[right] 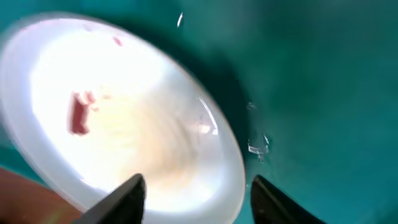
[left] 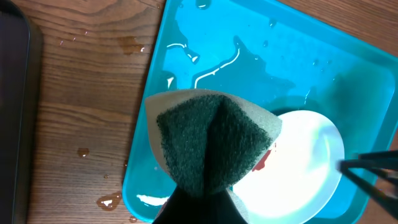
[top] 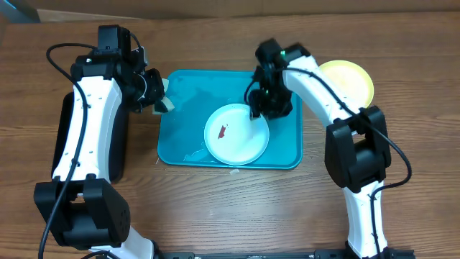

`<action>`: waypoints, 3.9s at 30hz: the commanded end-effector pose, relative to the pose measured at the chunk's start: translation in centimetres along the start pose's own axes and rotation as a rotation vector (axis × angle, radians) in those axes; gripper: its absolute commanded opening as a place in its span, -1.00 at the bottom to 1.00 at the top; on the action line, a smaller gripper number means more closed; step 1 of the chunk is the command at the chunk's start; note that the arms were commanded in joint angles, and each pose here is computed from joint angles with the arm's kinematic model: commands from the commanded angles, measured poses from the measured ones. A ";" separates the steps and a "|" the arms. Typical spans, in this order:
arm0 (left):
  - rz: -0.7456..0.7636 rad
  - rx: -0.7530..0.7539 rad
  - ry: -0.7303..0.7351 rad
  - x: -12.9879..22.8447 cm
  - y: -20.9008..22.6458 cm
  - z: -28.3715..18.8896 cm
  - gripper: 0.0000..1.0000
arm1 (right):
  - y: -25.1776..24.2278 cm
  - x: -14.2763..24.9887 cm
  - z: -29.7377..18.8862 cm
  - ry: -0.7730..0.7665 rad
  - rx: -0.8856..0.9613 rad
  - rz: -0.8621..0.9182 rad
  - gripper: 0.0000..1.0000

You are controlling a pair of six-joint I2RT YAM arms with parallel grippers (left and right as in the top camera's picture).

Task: Clean dirty plates on tray and stack at the side

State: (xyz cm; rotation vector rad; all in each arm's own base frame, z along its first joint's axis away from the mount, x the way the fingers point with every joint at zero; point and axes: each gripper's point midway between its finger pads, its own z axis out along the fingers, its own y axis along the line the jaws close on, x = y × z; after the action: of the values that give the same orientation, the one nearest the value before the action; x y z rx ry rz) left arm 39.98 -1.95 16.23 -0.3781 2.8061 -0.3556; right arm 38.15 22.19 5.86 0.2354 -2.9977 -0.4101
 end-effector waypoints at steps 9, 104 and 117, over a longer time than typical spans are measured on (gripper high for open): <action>0.003 0.014 0.017 0.2 0.1 0.4 -0.92 | -3.7 2.9 -0.2 0.078 0.184 0.342 0.05; 0.007 0.254 -0.031 7.6 -10.4 12.8 -0.92 | 0.5 -0.2 7.0 -0.075 0.014 0.106 -0.93; 0.017 0.222 0.078 9.7 -9.0 17.5 -0.92 | 1.1 0.6 7.3 -0.047 0.034 -0.170 -0.93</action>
State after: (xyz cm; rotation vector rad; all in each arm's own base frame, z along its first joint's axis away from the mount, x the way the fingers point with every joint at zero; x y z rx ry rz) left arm 38.89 -16.96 1.27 -0.3074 2.7766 -0.6992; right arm 37.54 25.49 0.83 0.3392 -3.0804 -0.4616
